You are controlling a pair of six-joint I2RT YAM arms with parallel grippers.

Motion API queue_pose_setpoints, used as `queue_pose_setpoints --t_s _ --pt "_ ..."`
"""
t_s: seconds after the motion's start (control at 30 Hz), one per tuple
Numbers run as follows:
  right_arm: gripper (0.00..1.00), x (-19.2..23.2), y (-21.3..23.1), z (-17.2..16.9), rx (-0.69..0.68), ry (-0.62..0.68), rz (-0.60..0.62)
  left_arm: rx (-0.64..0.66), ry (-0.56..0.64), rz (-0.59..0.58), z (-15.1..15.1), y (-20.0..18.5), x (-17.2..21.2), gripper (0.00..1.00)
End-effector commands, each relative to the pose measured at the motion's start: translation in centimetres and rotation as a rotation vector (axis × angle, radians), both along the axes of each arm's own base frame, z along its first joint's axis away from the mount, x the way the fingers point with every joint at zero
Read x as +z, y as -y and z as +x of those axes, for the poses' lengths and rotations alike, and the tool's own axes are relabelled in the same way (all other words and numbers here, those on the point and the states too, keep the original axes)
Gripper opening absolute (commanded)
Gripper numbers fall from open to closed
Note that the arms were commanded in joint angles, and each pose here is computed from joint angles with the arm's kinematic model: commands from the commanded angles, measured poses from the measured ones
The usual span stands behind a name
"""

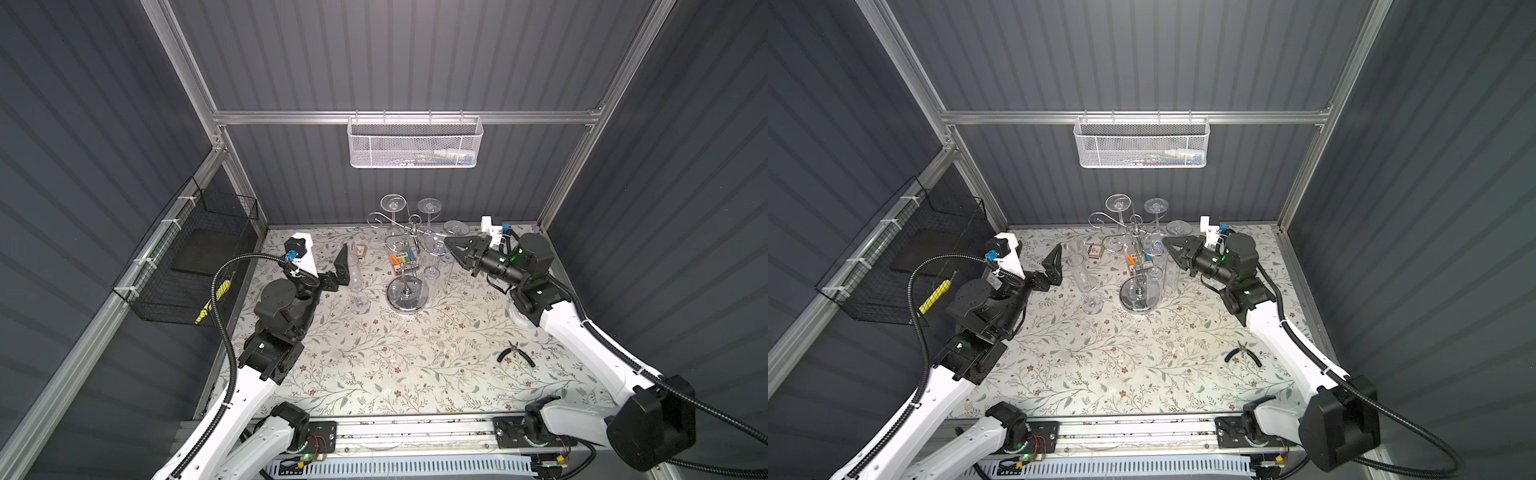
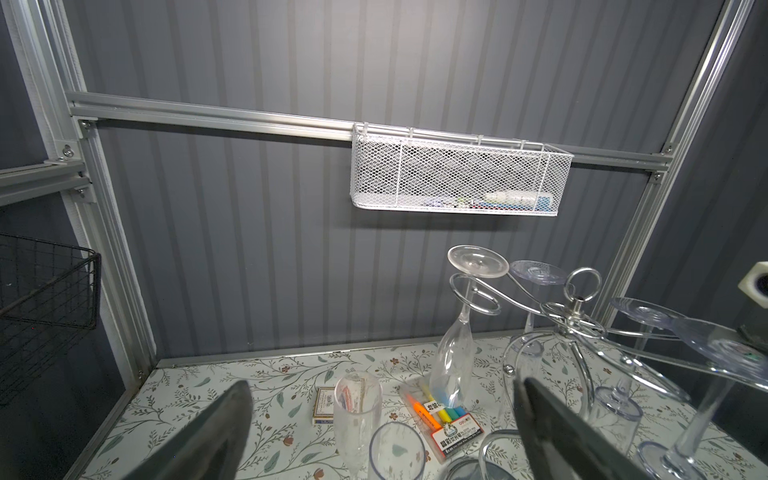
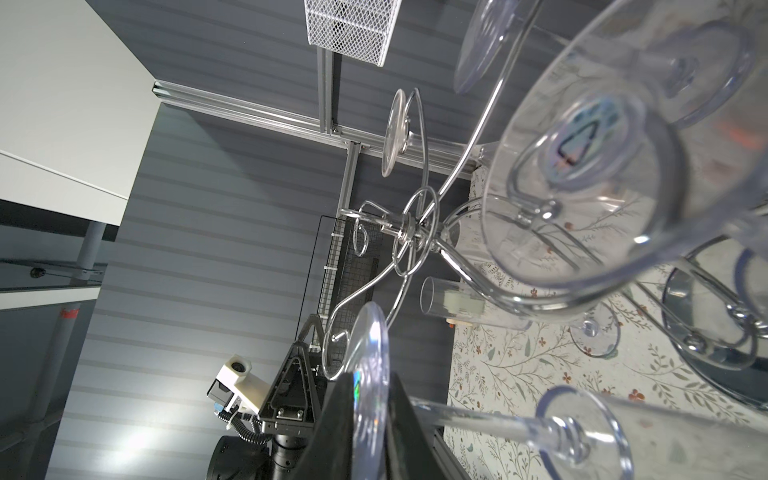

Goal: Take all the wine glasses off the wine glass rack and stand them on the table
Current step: 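Move the right gripper to a hanging flute's stem on the rack, then close the right gripper on the hanging flute's stem near its foot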

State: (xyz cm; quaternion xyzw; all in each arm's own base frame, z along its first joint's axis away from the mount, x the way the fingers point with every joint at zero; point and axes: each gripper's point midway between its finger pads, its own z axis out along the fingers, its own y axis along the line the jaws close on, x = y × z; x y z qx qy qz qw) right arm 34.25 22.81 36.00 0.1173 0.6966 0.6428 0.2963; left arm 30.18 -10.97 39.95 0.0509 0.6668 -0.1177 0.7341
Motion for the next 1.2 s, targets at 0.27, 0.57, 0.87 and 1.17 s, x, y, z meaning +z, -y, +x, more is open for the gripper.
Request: queue_pose_setpoints --t_s 0.27,0.57,0.87,1.17 --pt "0.00 -0.3 -0.6 -0.1 0.035 -0.015 0.044 0.029 0.004 -0.023 -0.5 -0.9 0.3 1.00" --pt "0.00 0.3 -0.8 -0.4 0.058 -0.028 0.084 0.028 0.000 -0.030 -0.8 -1.1 0.4 1.00" --pt "0.00 0.8 -1.0 -0.4 0.081 -0.072 0.150 0.038 0.000 -0.034 -1.1 -1.4 0.4 1.00" --pt "0.00 1.2 -1.2 -1.2 0.112 -0.101 0.152 0.047 -0.003 -0.037 -1.2 -1.7 0.4 1.00"
